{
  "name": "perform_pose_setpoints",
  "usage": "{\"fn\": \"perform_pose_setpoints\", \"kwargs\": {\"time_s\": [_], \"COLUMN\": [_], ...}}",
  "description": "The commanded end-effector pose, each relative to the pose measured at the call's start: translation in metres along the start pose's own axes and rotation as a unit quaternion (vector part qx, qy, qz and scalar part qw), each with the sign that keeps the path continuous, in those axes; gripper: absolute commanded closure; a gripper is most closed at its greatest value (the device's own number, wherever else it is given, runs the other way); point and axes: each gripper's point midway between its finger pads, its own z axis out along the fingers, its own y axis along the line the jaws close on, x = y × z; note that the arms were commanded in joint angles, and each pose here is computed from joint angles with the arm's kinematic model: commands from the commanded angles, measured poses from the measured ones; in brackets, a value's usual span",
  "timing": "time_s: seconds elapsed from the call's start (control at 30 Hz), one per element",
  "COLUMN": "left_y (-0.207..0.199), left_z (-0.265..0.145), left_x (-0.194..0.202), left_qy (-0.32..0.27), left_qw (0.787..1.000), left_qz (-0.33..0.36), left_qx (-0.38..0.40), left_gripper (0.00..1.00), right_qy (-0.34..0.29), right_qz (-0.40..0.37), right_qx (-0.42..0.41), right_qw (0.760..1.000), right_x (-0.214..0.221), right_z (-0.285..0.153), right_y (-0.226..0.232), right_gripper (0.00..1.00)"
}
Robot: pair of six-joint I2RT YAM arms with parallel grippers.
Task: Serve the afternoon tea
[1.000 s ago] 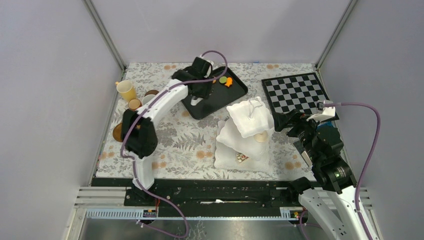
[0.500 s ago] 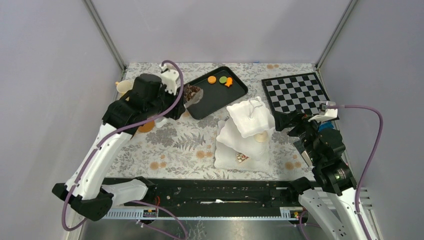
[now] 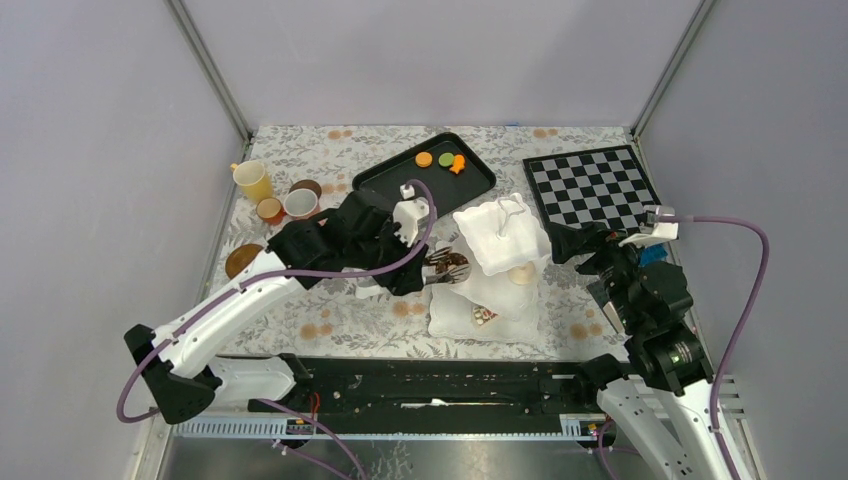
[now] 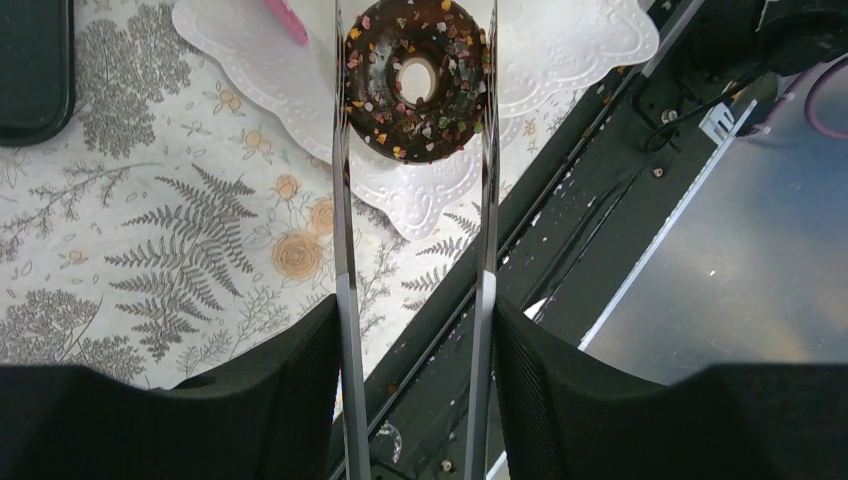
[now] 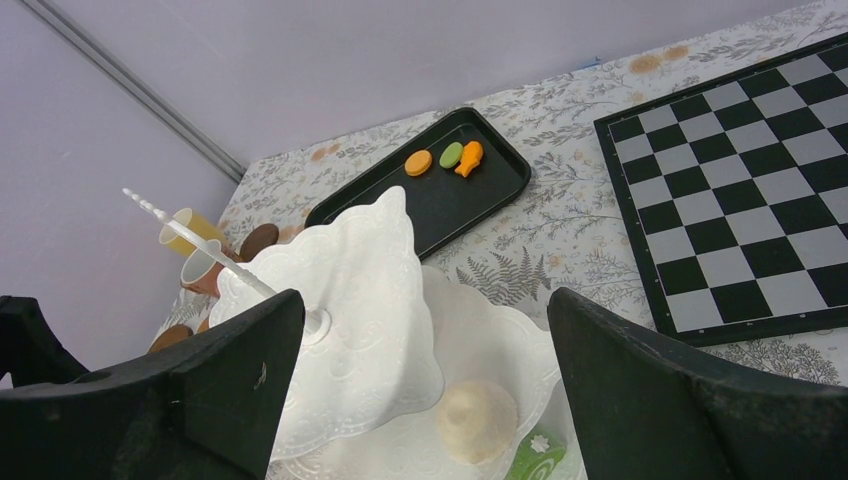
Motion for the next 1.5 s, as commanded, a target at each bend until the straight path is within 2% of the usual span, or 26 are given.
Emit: {"fn": "perform_pose_setpoints", "kwargs": {"time_s": [0.0,0.43,0.73,0.93,1.1,1.47], "left_y": [-0.004,-0.026,-0.023,-0.021,-0.018,-0.004], "left_z": [-0.003,0.025,0.035,0.033,0.019,-0.038], "left_x": [-0.037,-0.045,-0.037,-0.038,-0.044,-0.039], "left_qy": [-0.072,-0.05,-0.035,-0.04,-0.06,-0.122], "left_qw": [0.997,0.998,0.998,0.998,0.996,0.986], "left_qz": [0.005,0.044,0.047,0.051,0.061,0.08], "left_qx": [-0.009,-0.001,-0.012,-0.016,-0.029,-0.075], "left_gripper": [0.52,0.5,0.38,0.35,0.35,0.35], "right_qy": [-0.026,-0.025,-0.021,-0.023,-0.023,-0.016], "right_qz": [0.004,0.012,0.013,0.012,0.01,0.006], "right_qx": [-0.007,-0.01,-0.008,-0.009,-0.008,-0.009], "right_qw": [1.0,1.0,1.0,1.0,1.0,1.0], "right_x": [-0.013,-0.01,-0.007,-0.008,-0.009,-0.008], "right_z": [-0.002,-0.004,-0.004,-0.005,-0.006,-0.004], "right_y": [0.004,0.005,0.003,0.003,0.003,0.005], "right_gripper": [0.02,0.02,0.02,0.02,0.02,0.02]}}
